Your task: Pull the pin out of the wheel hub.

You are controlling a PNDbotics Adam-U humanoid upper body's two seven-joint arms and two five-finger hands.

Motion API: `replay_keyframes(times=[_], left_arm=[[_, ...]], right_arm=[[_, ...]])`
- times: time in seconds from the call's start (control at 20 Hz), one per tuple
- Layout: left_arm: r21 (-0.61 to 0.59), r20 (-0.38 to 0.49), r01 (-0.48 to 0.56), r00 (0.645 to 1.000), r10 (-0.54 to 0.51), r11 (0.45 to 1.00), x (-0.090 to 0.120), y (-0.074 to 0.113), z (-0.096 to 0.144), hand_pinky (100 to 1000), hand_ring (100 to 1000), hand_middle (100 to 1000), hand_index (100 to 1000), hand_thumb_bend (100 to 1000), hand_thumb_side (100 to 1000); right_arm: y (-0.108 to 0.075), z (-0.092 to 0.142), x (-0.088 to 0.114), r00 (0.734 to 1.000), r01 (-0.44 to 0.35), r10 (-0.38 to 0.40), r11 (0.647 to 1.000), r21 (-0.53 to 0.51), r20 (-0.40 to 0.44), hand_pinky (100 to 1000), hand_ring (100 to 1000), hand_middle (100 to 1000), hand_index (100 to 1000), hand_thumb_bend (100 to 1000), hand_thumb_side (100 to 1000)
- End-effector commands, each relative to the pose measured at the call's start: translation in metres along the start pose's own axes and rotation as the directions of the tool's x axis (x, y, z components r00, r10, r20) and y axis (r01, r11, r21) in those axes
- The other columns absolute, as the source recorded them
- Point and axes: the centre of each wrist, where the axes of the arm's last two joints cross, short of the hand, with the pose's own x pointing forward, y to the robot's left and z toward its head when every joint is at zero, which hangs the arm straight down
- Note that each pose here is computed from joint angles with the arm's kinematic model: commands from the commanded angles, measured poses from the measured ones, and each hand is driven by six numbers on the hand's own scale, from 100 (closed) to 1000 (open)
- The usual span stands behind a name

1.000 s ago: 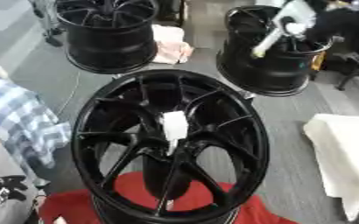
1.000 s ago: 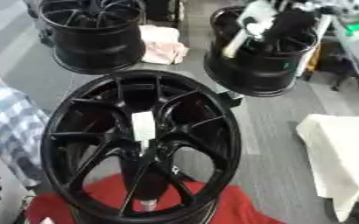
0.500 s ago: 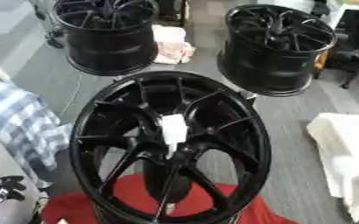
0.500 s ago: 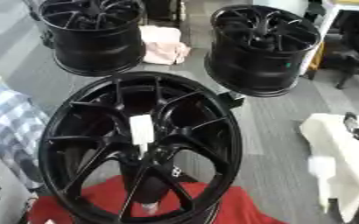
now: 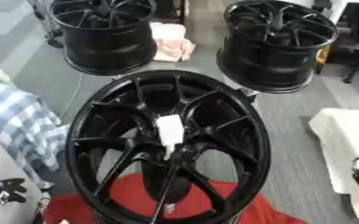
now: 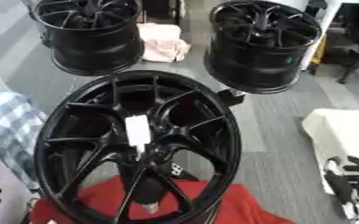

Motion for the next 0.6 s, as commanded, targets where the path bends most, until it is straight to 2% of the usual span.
replay_keyframes(times=[0.05, 0.1, 0.15, 0.2, 0.3, 0.35, 0.4, 0.6], left_arm=[[0.005, 0.021, 0.035, 0.999, -0.036, 0.999, 0.008, 0.013, -0.002, 770, 585, 606, 796, 120, 680], [0.002, 0.024, 0.035, 0.999, -0.035, 0.999, 0.009, 0.013, -0.003, 769, 585, 606, 796, 120, 680], [0.0, 0.026, 0.035, 0.999, -0.035, 0.999, 0.009, 0.012, -0.004, 770, 585, 606, 796, 119, 678], [-0.002, 0.028, 0.036, 0.999, -0.036, 0.999, 0.009, 0.012, -0.004, 770, 585, 607, 796, 119, 680], [-0.005, 0.029, 0.039, 0.999, -0.039, 0.999, 0.009, 0.012, -0.004, 770, 585, 607, 796, 119, 681], [-0.006, 0.029, 0.041, 0.999, -0.041, 0.999, 0.009, 0.013, -0.004, 769, 585, 607, 796, 118, 683], [-0.008, 0.03, 0.042, 0.999, -0.042, 0.999, 0.009, 0.013, -0.004, 769, 585, 607, 796, 118, 681], [-0.011, 0.029, 0.041, 0.999, -0.041, 0.999, 0.009, 0.011, -0.005, 769, 585, 607, 795, 117, 679]], right_arm=[[0.015, 0.001, 0.012, 0.995, 0.038, -0.04, 0.999, 0.029, 0.09, 698, 628, 639, 822, 100, 567], [0.019, 0.003, 0.012, 0.994, 0.05, -0.053, 0.998, 0.033, 0.101, 696, 622, 631, 819, 100, 564], [0.023, 0.005, 0.01, 0.993, 0.061, -0.064, 0.998, 0.034, 0.103, 694, 619, 622, 816, 100, 417], [0.026, 0.007, 0.007, 0.993, 0.063, -0.068, 0.997, 0.044, 0.098, 695, 620, 627, 815, 100, 574], [0.029, 0.008, 0.003, 0.993, 0.067, -0.073, 0.996, 0.06, 0.098, 692, 616, 624, 815, 100, 557], [0.029, 0.008, 0.002, 0.992, 0.068, -0.074, 0.996, 0.066, 0.098, 691, 614, 623, 815, 100, 511], [0.03, 0.009, 0.0, 0.993, 0.068, -0.075, 0.995, 0.074, 0.095, 689, 612, 621, 815, 100, 556], [0.03, 0.012, -0.005, 0.991, 0.101, -0.106, 0.993, 0.062, 0.083, 680, 599, 604, 811, 100, 549]])
